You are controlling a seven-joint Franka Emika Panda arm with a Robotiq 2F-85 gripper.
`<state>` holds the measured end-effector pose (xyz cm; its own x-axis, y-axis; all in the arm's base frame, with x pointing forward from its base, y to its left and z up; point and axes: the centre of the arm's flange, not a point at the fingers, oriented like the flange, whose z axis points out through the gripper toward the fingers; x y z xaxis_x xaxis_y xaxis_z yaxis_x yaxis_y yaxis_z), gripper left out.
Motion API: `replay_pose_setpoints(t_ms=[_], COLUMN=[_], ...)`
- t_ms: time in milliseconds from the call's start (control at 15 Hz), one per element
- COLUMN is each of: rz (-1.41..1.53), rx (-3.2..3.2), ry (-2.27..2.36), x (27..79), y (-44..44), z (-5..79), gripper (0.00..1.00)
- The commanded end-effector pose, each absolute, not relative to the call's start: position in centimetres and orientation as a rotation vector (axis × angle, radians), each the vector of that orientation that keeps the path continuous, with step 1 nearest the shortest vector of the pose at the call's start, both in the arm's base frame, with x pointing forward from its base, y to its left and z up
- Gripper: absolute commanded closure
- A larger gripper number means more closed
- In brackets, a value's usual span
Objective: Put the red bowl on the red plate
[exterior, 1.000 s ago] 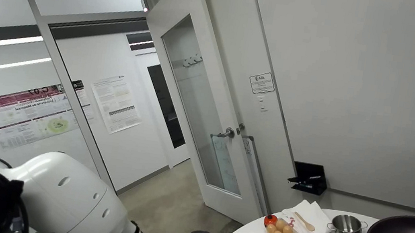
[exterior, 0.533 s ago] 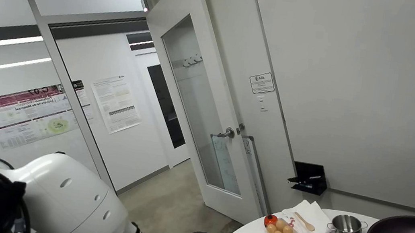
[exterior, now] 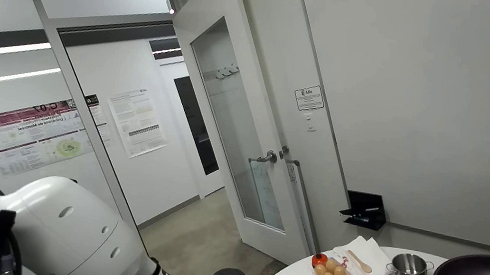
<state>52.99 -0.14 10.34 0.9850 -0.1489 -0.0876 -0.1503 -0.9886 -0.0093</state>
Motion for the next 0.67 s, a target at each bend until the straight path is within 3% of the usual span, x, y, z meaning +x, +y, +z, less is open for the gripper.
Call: replay_pose_setpoints(t_ms=[0,533,600], rz=[0.117,0.146,0.155], rx=[-3.083,-3.073,-3.071], ry=[0.232,0.212,0.211], x=[51.9,52.2,52.3], y=[-0.3,0.0,0.1], z=[11.3,10.1,9.8], gripper=[0.56,0.01,0.0])
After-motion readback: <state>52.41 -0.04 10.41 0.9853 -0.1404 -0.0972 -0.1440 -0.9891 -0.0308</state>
